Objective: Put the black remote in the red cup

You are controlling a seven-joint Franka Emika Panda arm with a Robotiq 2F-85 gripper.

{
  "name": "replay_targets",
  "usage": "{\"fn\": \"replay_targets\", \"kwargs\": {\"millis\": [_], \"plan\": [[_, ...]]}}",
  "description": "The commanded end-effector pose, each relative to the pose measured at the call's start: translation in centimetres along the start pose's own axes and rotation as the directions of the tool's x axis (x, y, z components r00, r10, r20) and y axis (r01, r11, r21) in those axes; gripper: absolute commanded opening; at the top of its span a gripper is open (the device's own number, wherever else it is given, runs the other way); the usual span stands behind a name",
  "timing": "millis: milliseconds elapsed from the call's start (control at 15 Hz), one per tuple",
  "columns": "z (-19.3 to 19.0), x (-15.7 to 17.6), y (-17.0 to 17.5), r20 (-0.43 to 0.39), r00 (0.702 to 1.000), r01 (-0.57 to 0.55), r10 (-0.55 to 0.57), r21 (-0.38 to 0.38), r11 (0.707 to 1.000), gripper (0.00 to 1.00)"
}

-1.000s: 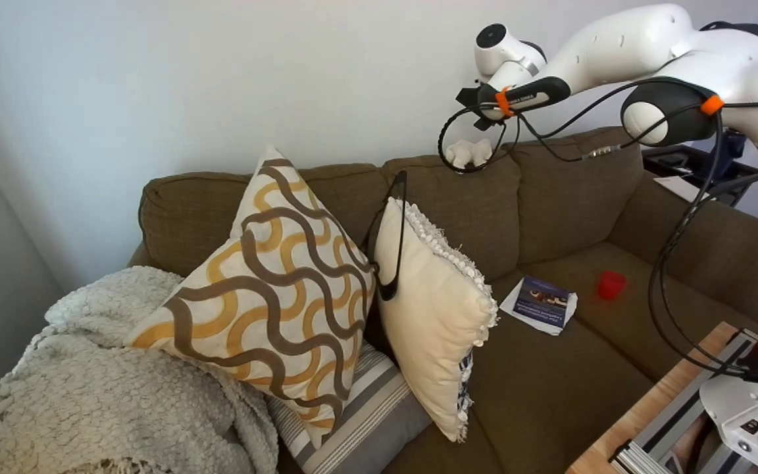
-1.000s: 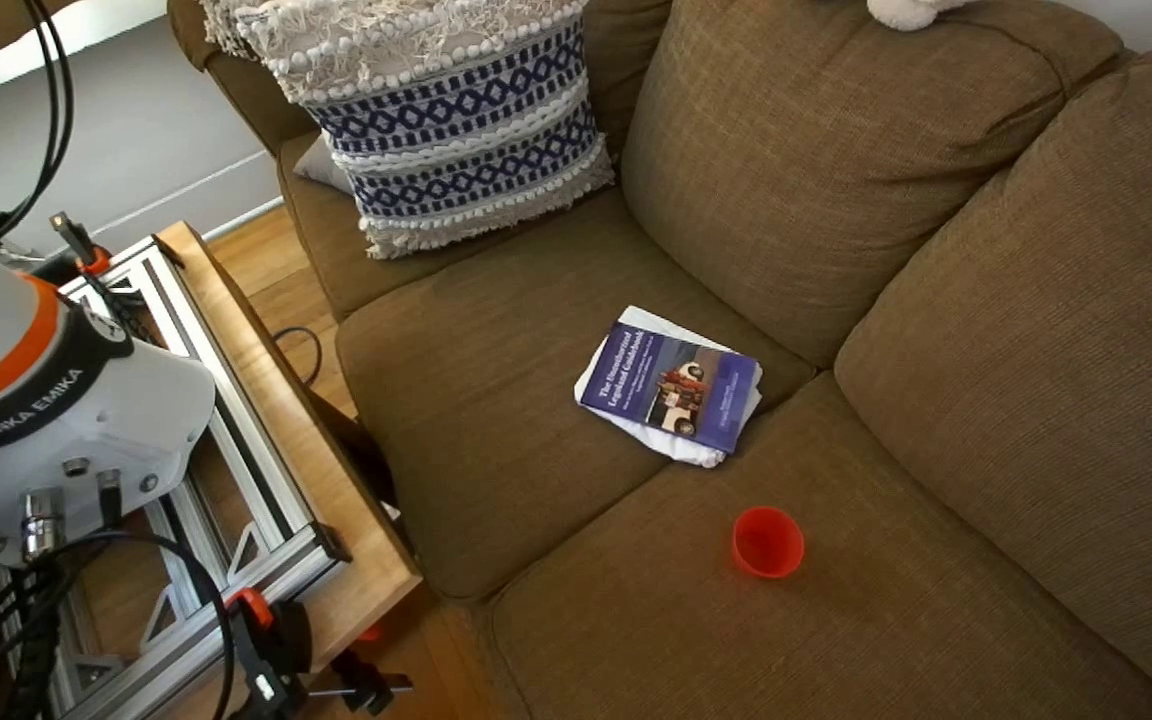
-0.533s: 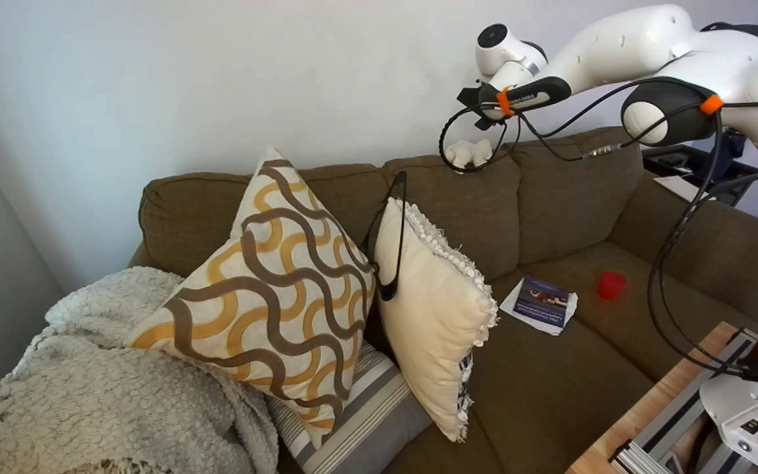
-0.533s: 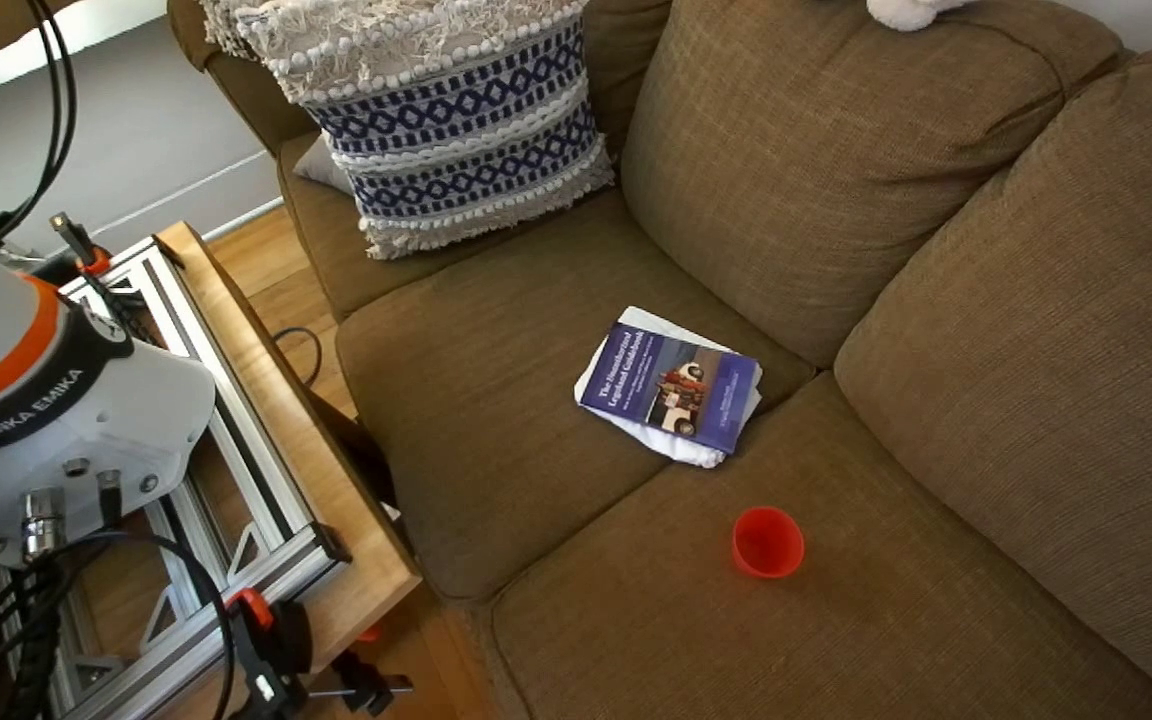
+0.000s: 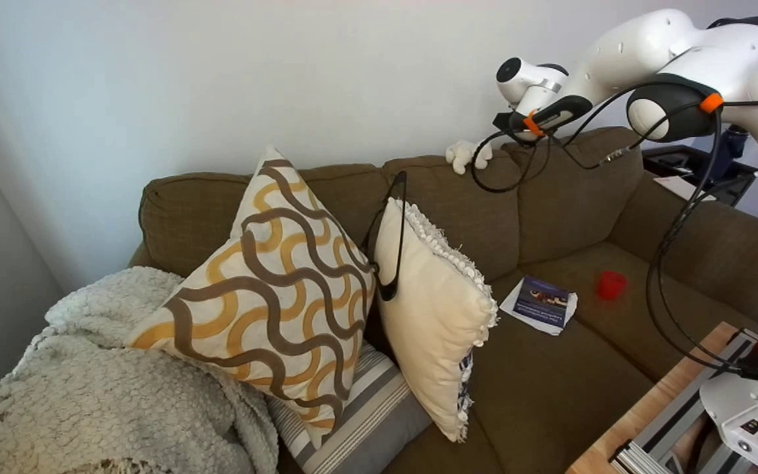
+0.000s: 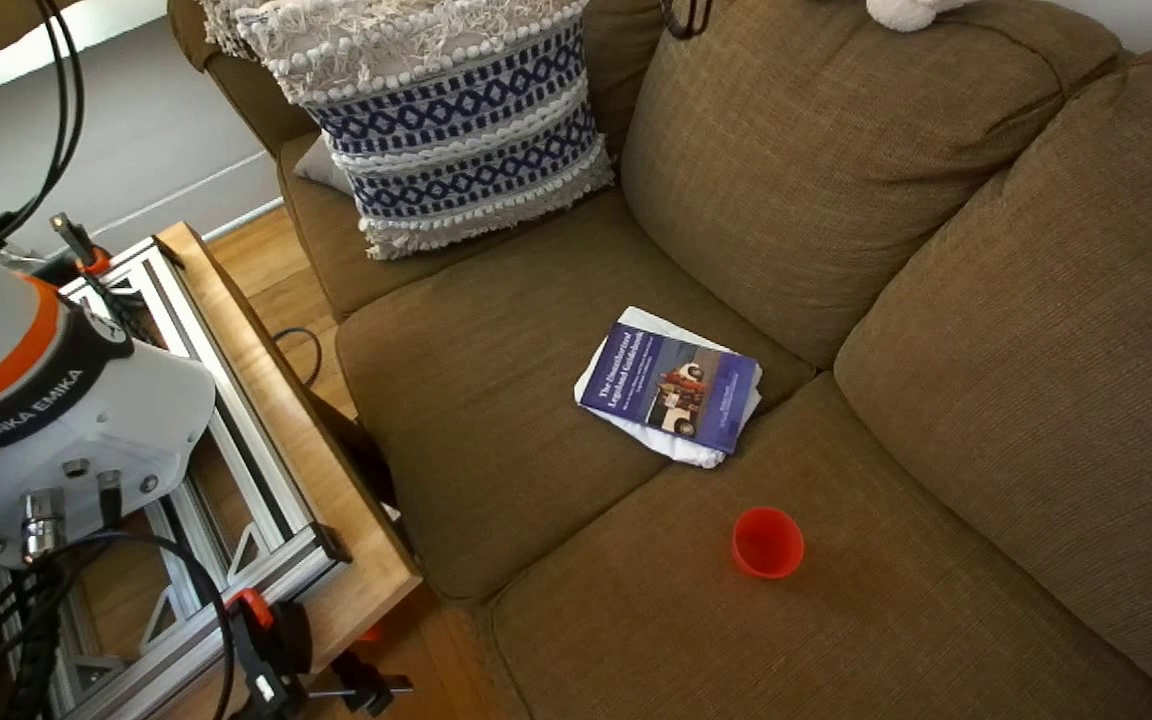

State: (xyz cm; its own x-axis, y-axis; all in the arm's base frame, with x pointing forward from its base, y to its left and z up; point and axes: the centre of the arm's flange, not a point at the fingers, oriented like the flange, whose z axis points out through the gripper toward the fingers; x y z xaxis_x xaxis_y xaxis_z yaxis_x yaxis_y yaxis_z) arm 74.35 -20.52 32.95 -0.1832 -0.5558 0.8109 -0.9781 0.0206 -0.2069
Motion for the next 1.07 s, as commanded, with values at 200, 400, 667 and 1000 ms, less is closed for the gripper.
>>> {"fn": "replay_targets", "kwargs": {"millis": [200,400,667,1000], "plan": [[6.6,0.0,14.9,-0.124,0.992,-0.032,-0.016,-0.38,0.924,0.26],[8.9,-2.3,21.4,-0.053,0.993,0.058,-0.103,-0.541,0.839,0.26],[11.4,-5.2,31.0,0.024,0.987,0.128,-0.161,-0.726,0.676,0.26],[12.1,-6.4,30.1,0.016,0.982,0.141,-0.189,-0.726,0.673,0.51]]}}
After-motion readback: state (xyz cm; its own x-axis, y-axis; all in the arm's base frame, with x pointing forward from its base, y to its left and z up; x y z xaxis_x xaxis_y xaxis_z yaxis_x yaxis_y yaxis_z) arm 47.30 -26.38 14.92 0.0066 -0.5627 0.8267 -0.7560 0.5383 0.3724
